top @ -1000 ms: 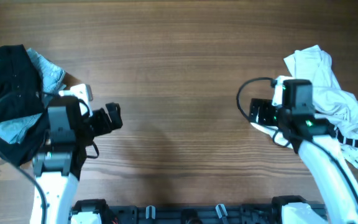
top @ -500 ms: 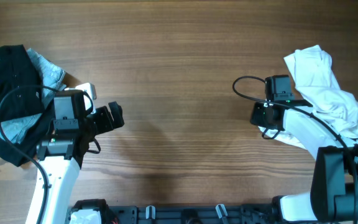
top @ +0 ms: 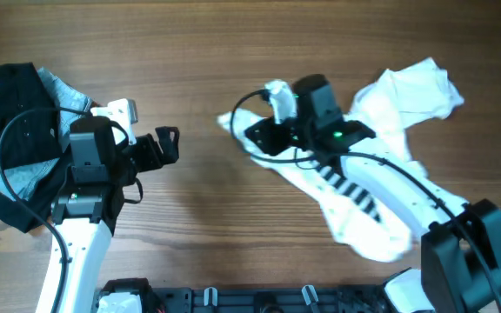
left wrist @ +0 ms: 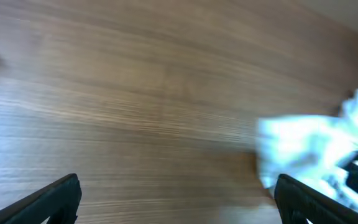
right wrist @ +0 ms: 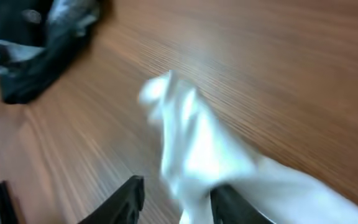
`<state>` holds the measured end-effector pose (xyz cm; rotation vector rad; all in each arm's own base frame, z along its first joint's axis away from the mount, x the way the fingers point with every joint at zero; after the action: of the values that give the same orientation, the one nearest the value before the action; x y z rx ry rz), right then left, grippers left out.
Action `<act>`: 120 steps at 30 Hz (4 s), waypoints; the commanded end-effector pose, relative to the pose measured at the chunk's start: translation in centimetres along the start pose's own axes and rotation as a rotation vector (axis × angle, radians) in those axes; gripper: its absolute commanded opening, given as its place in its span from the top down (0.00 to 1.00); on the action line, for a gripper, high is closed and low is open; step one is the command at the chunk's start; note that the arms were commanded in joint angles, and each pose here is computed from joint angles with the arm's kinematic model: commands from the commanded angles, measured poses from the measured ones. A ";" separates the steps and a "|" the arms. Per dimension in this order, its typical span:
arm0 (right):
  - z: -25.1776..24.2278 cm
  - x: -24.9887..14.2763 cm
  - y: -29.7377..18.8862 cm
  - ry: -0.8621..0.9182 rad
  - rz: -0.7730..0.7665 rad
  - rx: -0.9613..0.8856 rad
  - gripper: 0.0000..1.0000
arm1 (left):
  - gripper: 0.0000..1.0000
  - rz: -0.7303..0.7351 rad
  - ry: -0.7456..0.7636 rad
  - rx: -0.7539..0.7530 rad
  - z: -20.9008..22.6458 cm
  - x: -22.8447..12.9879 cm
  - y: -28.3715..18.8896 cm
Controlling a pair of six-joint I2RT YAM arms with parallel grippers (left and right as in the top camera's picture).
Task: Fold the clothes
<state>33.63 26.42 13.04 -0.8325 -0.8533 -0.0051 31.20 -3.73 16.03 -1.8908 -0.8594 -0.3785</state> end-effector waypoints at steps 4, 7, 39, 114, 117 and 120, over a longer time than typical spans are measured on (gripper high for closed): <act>-5.9 -0.5 -4.0 0.145 0.014 -0.261 0.00 | 0.00 0.054 0.011 -0.201 -3.6 -0.3 -0.5; -8.4 -1.5 -7.1 0.230 0.027 -0.329 0.00 | 0.00 0.059 0.001 -0.227 -4.3 -0.3 -0.2; -16.4 -10.6 -19.7 0.587 0.209 -0.904 0.00 | 0.96 0.115 -0.137 -0.136 -3.2 -2.3 14.1; -17.9 -10.0 -5.4 0.761 0.158 -0.372 0.37 | 0.87 0.269 0.122 0.412 -0.8 -4.6 0.6; -17.9 -10.7 -5.3 0.774 0.182 -0.375 0.27 | 0.78 0.271 0.122 0.410 -0.8 -4.6 0.6; -17.8 -11.6 -4.9 0.787 0.205 -0.376 0.27 | 0.60 0.298 0.114 0.386 -1.1 -5.1 0.8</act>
<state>36.84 7.62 3.62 -1.1431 -0.0685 -0.3310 28.11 -6.44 12.78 -1.5526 -0.5209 -0.1286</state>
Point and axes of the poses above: each gripper's point midway between its finger pads, its own y axis out along the fingers, its own z axis along the line the jaws close on, x = y × z, the point moved 1 cm from there along -y, back along the fingers, and after that the axes turned 7 degrees about -y, right-handed, at the moved point
